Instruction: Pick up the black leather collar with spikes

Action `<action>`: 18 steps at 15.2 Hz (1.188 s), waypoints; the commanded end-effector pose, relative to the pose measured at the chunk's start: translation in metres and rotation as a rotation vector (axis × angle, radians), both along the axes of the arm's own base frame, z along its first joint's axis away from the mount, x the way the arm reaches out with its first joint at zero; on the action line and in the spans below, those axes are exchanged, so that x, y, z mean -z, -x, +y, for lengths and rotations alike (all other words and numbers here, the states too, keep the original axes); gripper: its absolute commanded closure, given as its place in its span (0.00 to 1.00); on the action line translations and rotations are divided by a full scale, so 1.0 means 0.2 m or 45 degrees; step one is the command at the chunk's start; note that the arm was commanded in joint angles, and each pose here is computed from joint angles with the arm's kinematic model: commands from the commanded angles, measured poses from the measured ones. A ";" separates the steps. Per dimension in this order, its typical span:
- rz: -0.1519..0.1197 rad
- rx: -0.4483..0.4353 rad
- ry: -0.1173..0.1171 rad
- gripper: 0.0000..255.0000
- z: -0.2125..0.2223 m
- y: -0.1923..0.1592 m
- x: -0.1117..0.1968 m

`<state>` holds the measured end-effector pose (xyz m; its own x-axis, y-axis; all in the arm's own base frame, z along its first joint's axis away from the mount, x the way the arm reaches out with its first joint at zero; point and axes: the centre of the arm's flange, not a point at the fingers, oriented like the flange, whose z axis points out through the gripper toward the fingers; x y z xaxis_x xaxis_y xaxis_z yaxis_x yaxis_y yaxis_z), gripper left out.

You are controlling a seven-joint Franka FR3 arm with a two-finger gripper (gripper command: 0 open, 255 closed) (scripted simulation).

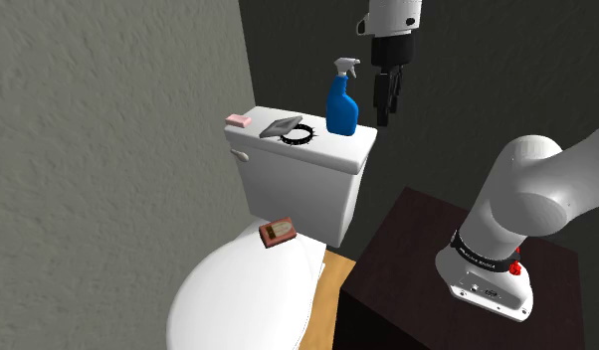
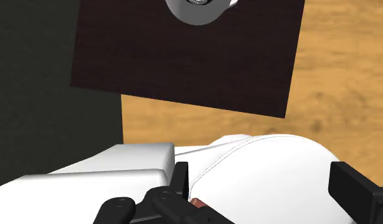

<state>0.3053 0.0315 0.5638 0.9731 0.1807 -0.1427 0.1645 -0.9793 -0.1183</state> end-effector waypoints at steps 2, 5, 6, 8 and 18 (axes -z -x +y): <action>-0.008 0.004 0.014 0.00 0.01 -0.05 0.03; -0.033 0.018 0.054 0.00 0.04 -0.21 0.12; -0.041 0.022 0.068 0.00 0.05 -0.26 0.15; -0.057 0.031 0.095 0.00 0.07 -0.37 0.21; -0.138 0.074 0.230 0.00 0.13 -0.92 0.49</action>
<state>0.4756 0.0566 0.4700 0.9918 0.1083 -0.0679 0.1127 -0.9916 0.0635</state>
